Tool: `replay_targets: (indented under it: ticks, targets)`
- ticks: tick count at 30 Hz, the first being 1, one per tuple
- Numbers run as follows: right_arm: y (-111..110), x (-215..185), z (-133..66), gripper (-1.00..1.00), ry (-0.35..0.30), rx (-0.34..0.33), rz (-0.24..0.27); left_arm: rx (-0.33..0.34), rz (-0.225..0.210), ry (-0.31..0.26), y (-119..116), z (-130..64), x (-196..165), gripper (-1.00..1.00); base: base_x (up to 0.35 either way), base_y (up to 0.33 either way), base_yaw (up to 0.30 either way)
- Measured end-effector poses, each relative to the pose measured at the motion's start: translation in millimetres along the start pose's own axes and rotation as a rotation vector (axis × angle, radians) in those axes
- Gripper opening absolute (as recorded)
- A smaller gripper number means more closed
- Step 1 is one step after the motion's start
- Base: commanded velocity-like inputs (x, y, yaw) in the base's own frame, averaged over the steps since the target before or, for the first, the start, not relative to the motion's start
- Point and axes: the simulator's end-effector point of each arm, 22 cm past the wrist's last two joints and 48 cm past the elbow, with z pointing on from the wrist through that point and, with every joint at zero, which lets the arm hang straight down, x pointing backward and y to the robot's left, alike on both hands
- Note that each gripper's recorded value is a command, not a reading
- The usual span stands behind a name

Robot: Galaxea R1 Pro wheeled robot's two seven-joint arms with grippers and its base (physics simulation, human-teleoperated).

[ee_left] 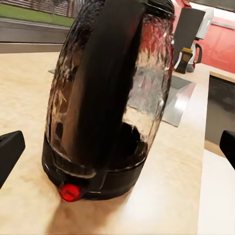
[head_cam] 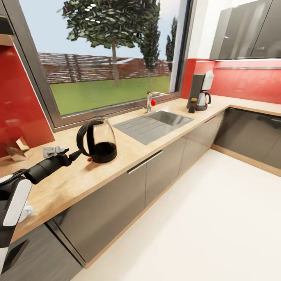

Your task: Set up a coffee station on the kitchen countertop: keep the coffee maker on the countertop, move the bottle of coffee from the kitchen shelf to the counter next to the coffee maker, place a paper coffee filter on top of the coffee maker, put the saucer next to the coffee maker with the coffee cup on the saucer, and place the electric kettle next to the coffee maker.

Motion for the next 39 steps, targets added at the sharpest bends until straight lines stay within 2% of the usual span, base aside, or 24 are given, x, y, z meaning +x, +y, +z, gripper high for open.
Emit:
replay_targets:
  ticks: [14,17,23,39]
  targets:
    - [0,0,0.0,1.0,0.001,0.0,0.0,-0.005,0.001,0.0,2,-0.3,0,1.0,0.033,-0.008,0.0]
    - [0,0,0.0,1.0,0.001,0.0,0.0,-0.017,0.021,0.01,5,-0.2,2,1.0,0.006,0.0,0.0]
    - [0,0,0.0,1.0,0.001,0.0,0.0,-0.053,0.087,0.042,12,0.3,9,1.0,0.001,0.0,0.0]
    - [0,0,0.0,1.0,0.001,0.0,0.0,-0.054,0.098,0.047,11,0.5,10,1.0,0.048,0.0,0.0]
